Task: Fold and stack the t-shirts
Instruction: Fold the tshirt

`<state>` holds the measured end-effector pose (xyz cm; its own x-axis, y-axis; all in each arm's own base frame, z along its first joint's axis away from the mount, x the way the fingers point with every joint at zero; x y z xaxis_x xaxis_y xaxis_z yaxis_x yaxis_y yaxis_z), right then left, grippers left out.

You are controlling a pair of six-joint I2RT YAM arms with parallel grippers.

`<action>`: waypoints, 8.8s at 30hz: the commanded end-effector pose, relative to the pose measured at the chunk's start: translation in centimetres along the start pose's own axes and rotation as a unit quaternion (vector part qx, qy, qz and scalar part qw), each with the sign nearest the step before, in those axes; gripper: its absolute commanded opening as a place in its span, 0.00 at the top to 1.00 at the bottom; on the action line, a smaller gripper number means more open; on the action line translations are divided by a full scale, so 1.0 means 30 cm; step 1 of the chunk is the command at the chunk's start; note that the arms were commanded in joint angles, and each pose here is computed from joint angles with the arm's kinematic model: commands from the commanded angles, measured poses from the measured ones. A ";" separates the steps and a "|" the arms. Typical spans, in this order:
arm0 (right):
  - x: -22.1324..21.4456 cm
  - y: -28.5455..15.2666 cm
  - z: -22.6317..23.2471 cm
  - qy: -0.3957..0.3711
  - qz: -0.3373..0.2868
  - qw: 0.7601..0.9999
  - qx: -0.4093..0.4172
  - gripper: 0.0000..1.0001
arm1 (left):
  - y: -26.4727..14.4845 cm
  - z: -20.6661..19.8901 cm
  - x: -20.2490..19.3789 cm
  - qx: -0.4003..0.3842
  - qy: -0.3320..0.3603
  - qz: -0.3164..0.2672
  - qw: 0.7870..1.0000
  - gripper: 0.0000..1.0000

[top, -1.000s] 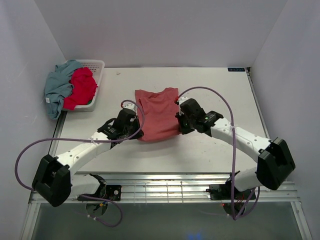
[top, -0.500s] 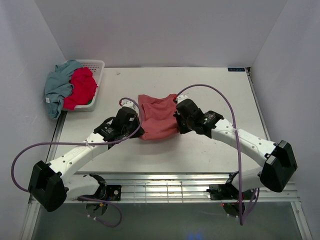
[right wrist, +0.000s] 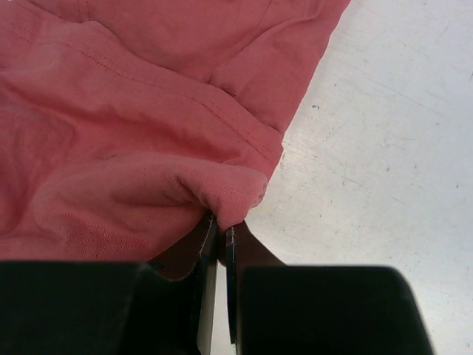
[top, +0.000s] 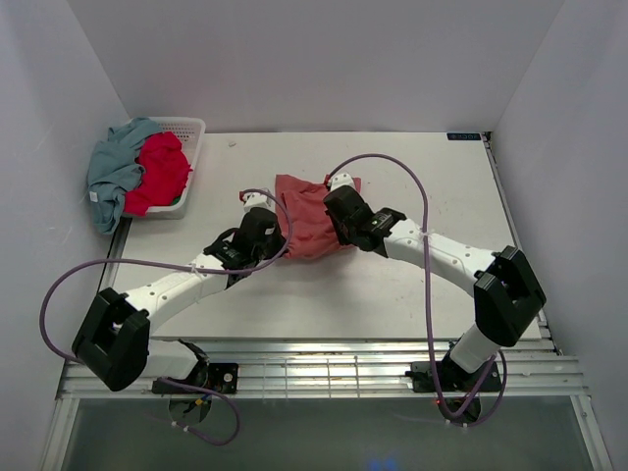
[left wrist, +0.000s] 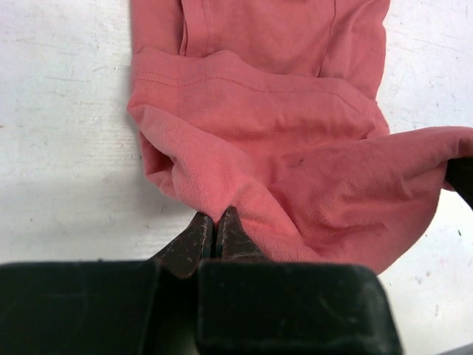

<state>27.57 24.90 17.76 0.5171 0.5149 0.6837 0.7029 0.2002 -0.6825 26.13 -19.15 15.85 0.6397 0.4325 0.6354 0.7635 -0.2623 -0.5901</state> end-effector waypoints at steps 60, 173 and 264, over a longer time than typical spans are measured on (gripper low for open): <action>0.442 0.605 -0.509 0.096 -0.148 0.951 -0.254 0.92 | 0.879 -0.210 0.655 -0.104 -0.036 -0.243 0.964 0.81; -0.228 0.330 -0.212 0.300 -0.075 0.934 0.181 0.10 | 0.497 0.150 -0.293 0.097 -0.009 0.200 0.975 0.67; -0.074 0.433 -1.026 0.090 0.054 0.983 -0.149 0.92 | 0.208 -0.060 0.209 0.003 0.020 0.008 1.000 0.40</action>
<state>49.29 3.41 13.61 0.6770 0.3043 0.6701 0.7163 -0.0637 -0.6949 35.58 -20.10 14.80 0.6852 0.3815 0.6205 0.7229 -0.2523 -0.6432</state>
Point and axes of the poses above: each gripper's point midway between its finger pads, its own y axis out along the fingers, its own z axis along the line the jaws close on, x = y × z, the point moved 6 cm from there along -y, back along the fingers, and after that the axes turned 11 degrees about -y, right-handed, at the moved point
